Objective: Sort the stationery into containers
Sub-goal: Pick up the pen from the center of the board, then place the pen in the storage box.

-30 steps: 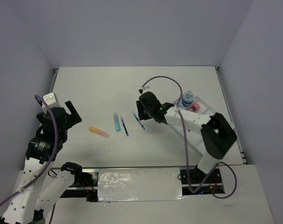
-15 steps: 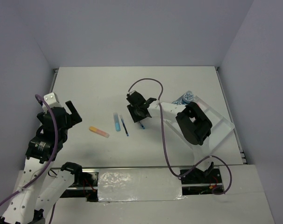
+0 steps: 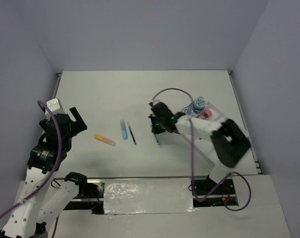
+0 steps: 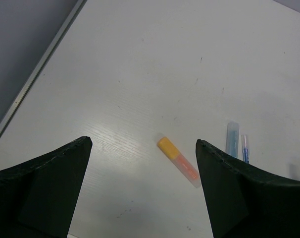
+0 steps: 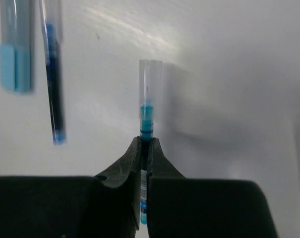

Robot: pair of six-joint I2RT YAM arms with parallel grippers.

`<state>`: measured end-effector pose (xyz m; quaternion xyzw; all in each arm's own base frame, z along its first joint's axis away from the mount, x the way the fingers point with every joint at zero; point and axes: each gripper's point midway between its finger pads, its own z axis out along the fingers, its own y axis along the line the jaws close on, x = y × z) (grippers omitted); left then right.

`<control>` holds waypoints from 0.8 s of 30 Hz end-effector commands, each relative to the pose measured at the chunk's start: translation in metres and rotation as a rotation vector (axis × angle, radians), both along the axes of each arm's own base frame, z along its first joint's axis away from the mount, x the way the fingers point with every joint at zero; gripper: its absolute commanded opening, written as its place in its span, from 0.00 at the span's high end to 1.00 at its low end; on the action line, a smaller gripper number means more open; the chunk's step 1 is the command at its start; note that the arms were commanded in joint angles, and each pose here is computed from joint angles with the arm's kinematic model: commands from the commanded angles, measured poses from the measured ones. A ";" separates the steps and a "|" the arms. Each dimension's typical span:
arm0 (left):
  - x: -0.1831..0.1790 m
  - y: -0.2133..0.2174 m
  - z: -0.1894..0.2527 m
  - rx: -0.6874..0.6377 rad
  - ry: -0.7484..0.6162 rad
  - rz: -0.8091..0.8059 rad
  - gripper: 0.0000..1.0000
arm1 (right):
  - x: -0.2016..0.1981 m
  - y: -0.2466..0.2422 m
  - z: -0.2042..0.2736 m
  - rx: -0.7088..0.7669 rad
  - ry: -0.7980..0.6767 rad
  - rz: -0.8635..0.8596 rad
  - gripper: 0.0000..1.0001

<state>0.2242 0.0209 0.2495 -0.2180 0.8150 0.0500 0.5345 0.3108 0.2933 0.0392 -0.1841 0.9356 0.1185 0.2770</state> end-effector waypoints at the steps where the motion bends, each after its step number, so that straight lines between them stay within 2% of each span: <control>1: 0.005 -0.002 0.009 0.007 -0.045 -0.019 0.01 | 0.007 -0.042 0.112 0.444 -0.191 -0.215 1.00; 2: 0.005 -0.002 0.009 0.008 -0.045 -0.019 0.01 | 0.017 -0.078 0.121 0.513 -0.212 -0.371 1.00; 3: 0.004 -0.002 0.010 0.008 -0.047 -0.018 0.01 | 0.013 -0.106 0.157 0.588 -0.321 -0.446 1.00; 4: 0.004 -0.003 0.009 0.009 -0.043 -0.019 0.01 | 0.005 -0.134 0.140 0.554 -0.317 -0.540 1.00; 5: 0.004 -0.003 0.009 0.007 -0.046 -0.022 0.01 | 0.012 -0.181 0.139 0.513 -0.379 -0.728 1.00; 6: 0.004 -0.003 0.010 0.008 -0.050 -0.023 0.01 | 0.006 -0.206 0.152 0.518 -0.437 -0.816 1.00; 7: 0.004 -0.003 0.011 0.006 -0.052 -0.022 0.01 | -0.003 -0.233 0.137 0.453 -0.419 -0.920 1.00; 10: 0.003 -0.003 0.011 0.005 -0.055 -0.020 0.01 | -0.009 -0.297 0.129 0.383 -0.452 -1.118 1.00; 16: 0.003 -0.003 0.011 0.007 -0.055 -0.021 0.01 | -0.004 -0.344 0.096 0.317 -0.357 -1.258 1.00; 24: 0.004 -0.005 0.012 0.005 -0.057 -0.032 0.01 | -0.003 -0.346 0.064 0.277 -0.275 -1.233 0.97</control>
